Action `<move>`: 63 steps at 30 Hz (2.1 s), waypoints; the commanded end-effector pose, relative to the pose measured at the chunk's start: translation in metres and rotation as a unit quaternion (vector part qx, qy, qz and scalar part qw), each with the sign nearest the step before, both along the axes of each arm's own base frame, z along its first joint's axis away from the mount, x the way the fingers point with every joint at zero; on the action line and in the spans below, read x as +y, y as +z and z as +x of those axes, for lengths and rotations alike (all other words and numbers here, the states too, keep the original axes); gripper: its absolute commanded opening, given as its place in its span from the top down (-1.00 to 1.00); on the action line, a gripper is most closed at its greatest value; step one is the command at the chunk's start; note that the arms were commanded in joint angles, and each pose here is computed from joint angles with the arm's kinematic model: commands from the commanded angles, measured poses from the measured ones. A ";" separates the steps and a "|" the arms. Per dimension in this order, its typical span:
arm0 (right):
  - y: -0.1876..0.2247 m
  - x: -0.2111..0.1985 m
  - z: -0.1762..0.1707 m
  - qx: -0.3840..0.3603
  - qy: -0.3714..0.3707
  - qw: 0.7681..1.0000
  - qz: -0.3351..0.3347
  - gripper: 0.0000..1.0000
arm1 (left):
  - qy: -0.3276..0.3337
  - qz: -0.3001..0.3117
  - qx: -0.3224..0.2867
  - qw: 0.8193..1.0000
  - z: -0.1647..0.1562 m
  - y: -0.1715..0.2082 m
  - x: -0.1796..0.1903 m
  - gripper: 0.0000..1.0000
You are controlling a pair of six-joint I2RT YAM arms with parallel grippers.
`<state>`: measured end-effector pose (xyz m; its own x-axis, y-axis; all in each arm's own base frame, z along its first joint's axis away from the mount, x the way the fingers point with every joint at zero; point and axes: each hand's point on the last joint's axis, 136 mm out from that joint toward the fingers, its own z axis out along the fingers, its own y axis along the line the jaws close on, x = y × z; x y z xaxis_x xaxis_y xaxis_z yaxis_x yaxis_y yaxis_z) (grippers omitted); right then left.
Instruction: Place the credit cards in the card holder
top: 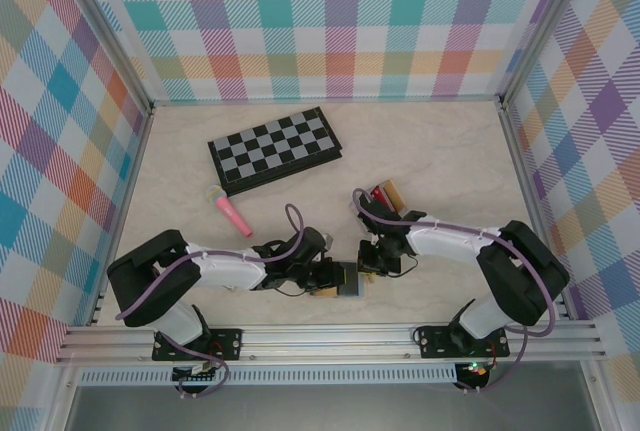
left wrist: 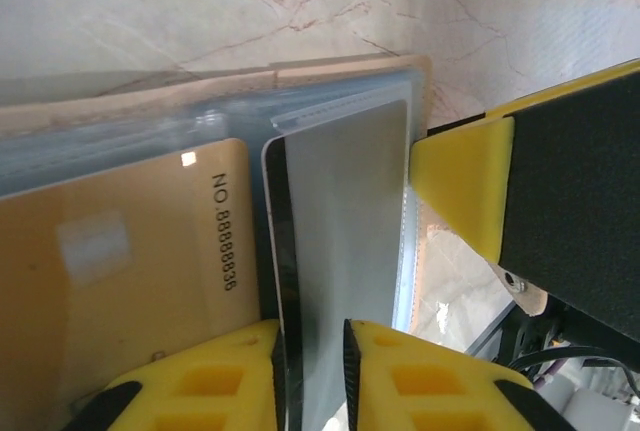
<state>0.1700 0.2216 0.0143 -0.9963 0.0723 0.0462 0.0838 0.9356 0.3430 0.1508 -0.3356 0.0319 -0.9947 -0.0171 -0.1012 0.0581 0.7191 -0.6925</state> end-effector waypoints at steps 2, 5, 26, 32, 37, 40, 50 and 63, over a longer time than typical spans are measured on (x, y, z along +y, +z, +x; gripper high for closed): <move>-0.011 -0.002 -0.009 0.010 0.001 1.000 -0.006 0.66 | -0.010 0.041 -0.006 0.999 -0.006 -0.006 0.008 0.43; -0.010 -0.007 -0.010 0.009 0.001 1.000 -0.015 0.64 | -0.012 0.059 -0.017 0.998 -0.005 -0.004 0.016 0.41; -0.001 -0.020 -0.005 -0.012 -0.009 0.999 -0.050 0.58 | -0.019 0.079 -0.019 0.997 -0.006 -0.002 0.015 0.51; 0.003 -0.037 -0.008 -0.021 0.003 0.996 -0.087 0.49 | -0.004 0.119 -0.038 0.992 -0.004 -0.002 0.039 0.34; 0.007 -0.043 -0.009 -0.024 0.007 0.995 -0.097 0.45 | -0.002 0.118 -0.041 0.992 -0.002 0.001 0.039 0.31; 0.014 -0.041 -0.007 -0.033 0.003 0.996 -0.088 0.41 | -0.001 0.117 -0.050 0.992 0.001 0.008 0.038 0.30; 0.040 -0.021 -0.001 -0.061 0.005 0.998 -0.029 0.12 | 0.022 0.122 -0.092 0.988 0.014 0.034 0.047 0.29; 0.052 -0.020 0.003 -0.079 0.012 0.996 -0.043 -0.03 | 0.086 0.109 -0.104 0.985 0.032 0.051 0.078 0.19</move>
<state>0.1694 0.2038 0.0550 -0.9950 0.0460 -0.0881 0.0190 0.9582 0.2856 0.1791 -0.2727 0.0857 -0.9385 -0.1053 -0.3289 0.0875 0.8488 -0.5215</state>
